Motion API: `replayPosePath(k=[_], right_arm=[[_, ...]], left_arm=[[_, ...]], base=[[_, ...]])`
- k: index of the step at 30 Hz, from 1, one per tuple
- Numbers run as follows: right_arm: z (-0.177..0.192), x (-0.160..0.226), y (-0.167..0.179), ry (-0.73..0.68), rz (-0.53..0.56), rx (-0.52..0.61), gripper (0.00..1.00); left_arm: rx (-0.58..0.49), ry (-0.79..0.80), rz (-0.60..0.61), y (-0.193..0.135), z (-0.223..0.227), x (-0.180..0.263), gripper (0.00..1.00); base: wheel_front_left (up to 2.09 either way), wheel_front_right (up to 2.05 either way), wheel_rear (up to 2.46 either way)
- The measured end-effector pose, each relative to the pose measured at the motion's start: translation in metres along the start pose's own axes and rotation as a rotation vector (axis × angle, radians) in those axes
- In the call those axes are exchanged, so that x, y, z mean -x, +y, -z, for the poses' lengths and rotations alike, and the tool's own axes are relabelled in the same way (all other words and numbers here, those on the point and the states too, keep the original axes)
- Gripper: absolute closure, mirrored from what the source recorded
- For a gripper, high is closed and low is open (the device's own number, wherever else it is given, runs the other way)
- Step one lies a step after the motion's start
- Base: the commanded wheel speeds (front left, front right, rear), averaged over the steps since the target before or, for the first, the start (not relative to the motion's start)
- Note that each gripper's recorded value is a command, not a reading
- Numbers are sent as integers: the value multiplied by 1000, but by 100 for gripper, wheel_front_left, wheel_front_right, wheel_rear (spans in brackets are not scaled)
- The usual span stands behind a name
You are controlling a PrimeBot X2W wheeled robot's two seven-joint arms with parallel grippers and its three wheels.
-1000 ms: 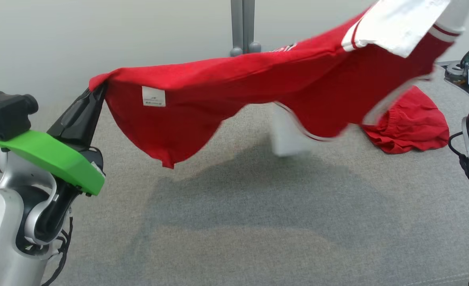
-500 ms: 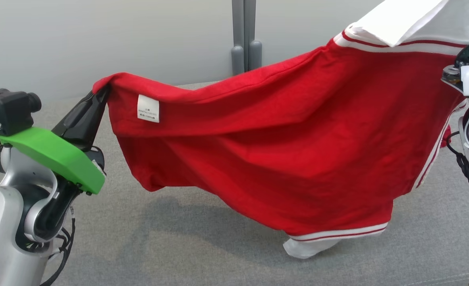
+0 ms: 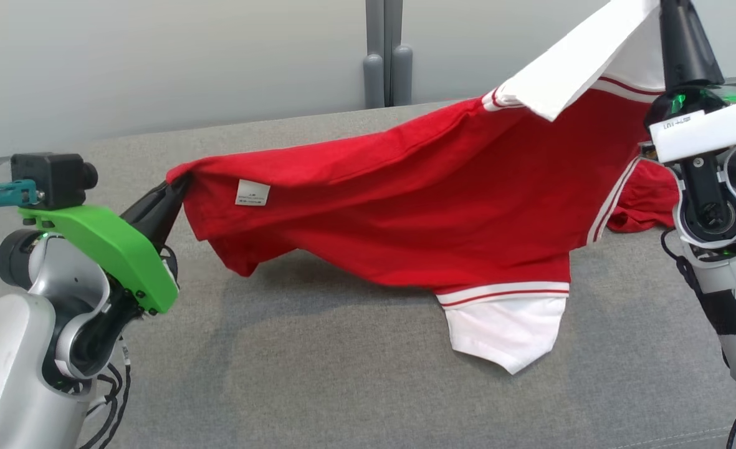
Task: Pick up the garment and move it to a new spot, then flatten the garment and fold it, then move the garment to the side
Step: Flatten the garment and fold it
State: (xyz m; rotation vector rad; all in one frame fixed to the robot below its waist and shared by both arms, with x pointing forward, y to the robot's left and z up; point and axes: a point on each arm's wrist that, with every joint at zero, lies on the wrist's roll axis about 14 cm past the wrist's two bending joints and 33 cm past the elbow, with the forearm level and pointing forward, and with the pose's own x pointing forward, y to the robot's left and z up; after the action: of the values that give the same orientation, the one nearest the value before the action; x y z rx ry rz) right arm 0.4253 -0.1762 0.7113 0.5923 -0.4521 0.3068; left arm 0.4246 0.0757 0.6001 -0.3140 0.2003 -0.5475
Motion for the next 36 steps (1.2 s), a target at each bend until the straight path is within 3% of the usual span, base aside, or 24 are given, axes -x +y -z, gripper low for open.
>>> replayPosePath(k=[8,13,17,23,27,31,35,36], right_arm=[[18,9,7,38,-43,-39,100],[-11,6,8,-63,-61,-77,100],[-17,3,-3,-80,-32,-60,100],[58,14,-56,160,153,-24,100],[105,28,-78,297,232,0,100],[138,32,-84,363,262,-23,100],[157,29,-85,397,259,-30,100],[161,27,-86,400,257,-27,100]], left_arm=[[72,-11,102,-31,18,8,100],[103,-76,147,-42,7,16,100],[115,-97,113,-30,3,15,100],[224,25,5,-1,50,3,100],[293,132,4,-10,93,-8,100],[326,225,-18,-11,130,-16,100],[301,232,-56,3,136,-27,100],[292,220,-68,8,134,-32,96]], base=[[0,0,0],[0,0,0],[0,0,0],[0,0,0],[0,0,0],[0,0,0],[0,0,0],[0,0,0]])
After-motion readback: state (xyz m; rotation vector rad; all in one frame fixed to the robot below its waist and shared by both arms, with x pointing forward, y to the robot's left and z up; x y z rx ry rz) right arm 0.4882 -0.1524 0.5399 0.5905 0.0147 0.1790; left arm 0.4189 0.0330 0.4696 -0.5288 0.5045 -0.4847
